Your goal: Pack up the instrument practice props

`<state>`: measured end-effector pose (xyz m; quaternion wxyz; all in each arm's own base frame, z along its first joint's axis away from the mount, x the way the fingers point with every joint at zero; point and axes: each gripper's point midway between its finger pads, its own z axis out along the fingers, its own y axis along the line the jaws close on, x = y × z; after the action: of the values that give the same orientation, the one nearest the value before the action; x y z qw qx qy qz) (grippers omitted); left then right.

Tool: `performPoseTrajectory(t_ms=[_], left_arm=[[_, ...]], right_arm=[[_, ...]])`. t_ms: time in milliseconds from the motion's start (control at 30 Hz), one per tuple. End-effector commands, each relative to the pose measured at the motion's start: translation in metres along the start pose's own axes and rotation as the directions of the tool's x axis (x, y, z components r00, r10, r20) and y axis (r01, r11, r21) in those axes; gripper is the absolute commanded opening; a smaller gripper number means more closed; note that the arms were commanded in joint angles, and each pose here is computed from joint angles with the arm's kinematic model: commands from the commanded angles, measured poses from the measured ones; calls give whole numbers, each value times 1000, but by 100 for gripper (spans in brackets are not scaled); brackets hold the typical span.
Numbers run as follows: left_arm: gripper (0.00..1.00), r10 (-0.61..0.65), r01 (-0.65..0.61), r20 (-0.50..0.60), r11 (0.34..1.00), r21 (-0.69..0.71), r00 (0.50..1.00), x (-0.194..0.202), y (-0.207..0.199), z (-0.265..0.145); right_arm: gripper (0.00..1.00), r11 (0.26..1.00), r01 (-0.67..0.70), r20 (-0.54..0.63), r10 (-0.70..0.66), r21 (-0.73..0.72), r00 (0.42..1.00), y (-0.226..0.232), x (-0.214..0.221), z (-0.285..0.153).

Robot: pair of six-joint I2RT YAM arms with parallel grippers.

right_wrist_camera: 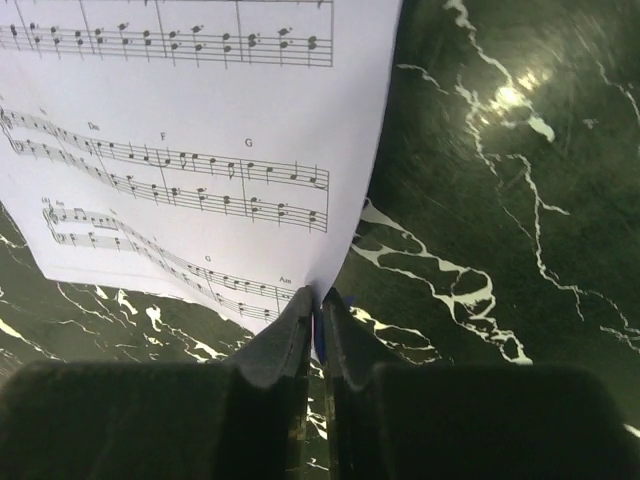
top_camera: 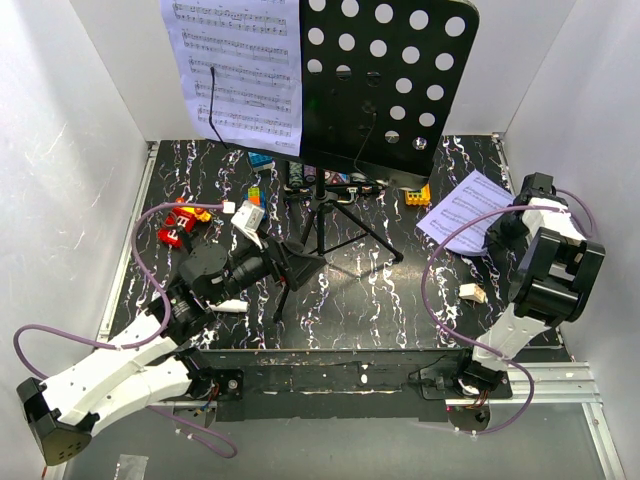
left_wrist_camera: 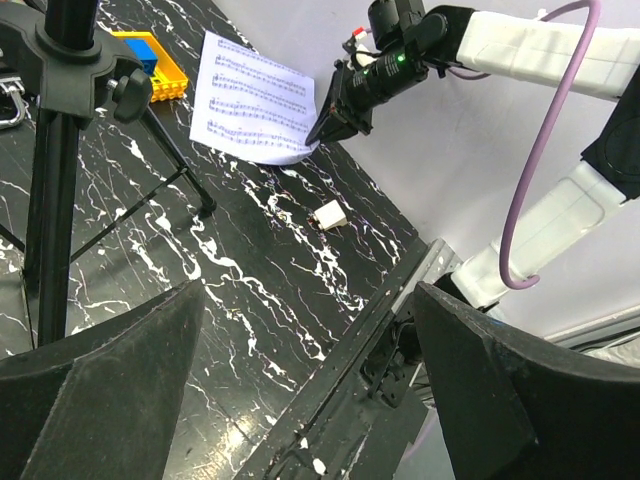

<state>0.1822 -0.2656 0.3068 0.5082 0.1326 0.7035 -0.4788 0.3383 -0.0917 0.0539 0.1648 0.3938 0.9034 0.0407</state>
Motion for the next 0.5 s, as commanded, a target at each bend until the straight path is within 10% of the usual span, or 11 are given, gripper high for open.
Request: performPoseTrajectory(t_ms=[0, 233, 467], left_arm=[[85, -9, 9, 4, 1000, 10, 1000, -1, -2, 0], [86, -7, 7, 24, 1000, -1, 1000, -4, -1, -7], [86, -12, 13, 30, 1000, -6, 999, -8, -2, -7]], right_arm=[[21, 998, 56, -17, -56, -32, 998, 16, -4, 3], [60, 998, 53, 110, -56, 30, 992, 15, -28, -32], [66, 999, 28, 191, -20, -44, 981, 44, -28, -87]])
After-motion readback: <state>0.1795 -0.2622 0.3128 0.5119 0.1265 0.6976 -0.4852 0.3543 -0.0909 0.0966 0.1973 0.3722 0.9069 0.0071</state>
